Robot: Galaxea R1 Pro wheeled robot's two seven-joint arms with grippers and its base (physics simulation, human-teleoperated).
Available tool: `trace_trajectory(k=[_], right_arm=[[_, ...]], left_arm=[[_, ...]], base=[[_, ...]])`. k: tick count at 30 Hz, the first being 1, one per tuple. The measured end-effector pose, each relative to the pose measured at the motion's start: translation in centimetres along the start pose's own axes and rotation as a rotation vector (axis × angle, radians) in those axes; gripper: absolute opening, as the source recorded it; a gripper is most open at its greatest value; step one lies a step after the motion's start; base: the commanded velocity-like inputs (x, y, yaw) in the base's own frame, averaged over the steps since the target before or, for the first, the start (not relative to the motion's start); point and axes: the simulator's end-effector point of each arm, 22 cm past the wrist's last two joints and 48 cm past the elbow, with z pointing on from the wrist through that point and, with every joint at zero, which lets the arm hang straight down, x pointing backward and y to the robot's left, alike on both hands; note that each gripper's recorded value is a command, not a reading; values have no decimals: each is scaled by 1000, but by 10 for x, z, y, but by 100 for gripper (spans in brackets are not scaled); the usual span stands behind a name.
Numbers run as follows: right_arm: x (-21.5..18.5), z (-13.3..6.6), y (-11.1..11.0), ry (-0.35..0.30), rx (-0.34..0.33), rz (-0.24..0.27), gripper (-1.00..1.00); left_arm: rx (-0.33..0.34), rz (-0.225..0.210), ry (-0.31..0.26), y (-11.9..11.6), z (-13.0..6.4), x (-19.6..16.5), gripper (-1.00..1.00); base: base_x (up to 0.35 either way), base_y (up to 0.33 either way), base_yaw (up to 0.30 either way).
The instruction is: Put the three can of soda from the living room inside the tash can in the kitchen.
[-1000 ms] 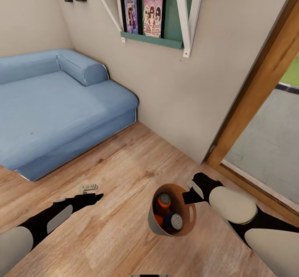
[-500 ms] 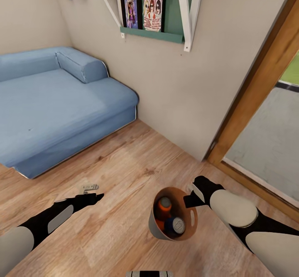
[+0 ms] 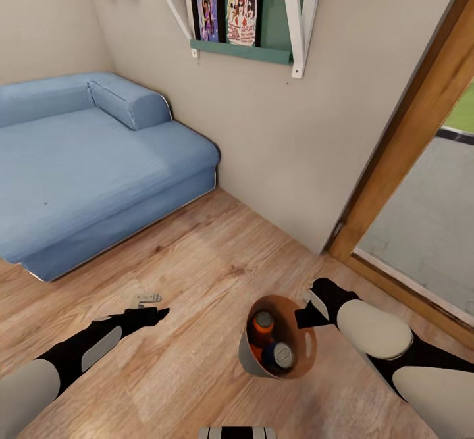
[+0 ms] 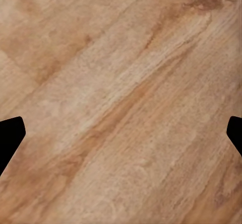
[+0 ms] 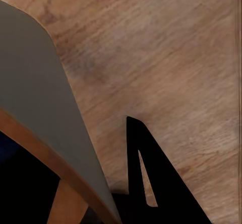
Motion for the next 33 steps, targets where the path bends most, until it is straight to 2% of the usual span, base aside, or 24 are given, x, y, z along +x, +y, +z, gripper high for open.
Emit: trace_trajectory(k=[4,5,7,10,14,17,20,27,33], right_arm=[[9,-4,-12,53,23,-8,-100],[13,-10,-15,94,23,10,-100],[6,-23,-20,119,34,13,-100],[-12,-45,-24,124,36,32,-100],[-17,-53,-20,134,12,57,-100],[-25,-61,-28,128,35,46,-100],[-25,-62,-30,131,47,31,-100],[-26,-61,-25,130,28,41,-100],[-23,-48,-38,135,85,1,-100]], left_arm=[[1,1,0,-1,0,0,100],[-4,-1,1,1,1,2,100],[-10,-3,-2,3,2,4,100],[-15,-6,-7,3,3,5,100],[-17,-6,-9,3,4,6,100],[-17,-4,-9,3,4,6,100],[-17,-3,-9,3,4,6,100],[-16,-4,-9,2,6,8,100],[-9,-6,-9,-1,17,18,100]], base=[[0,0,0],[0,0,0],[0,0,0],[0,0,0],[0,0,0],[0,0,0],[0,0,0],[0,0,0],[0,0,0]])
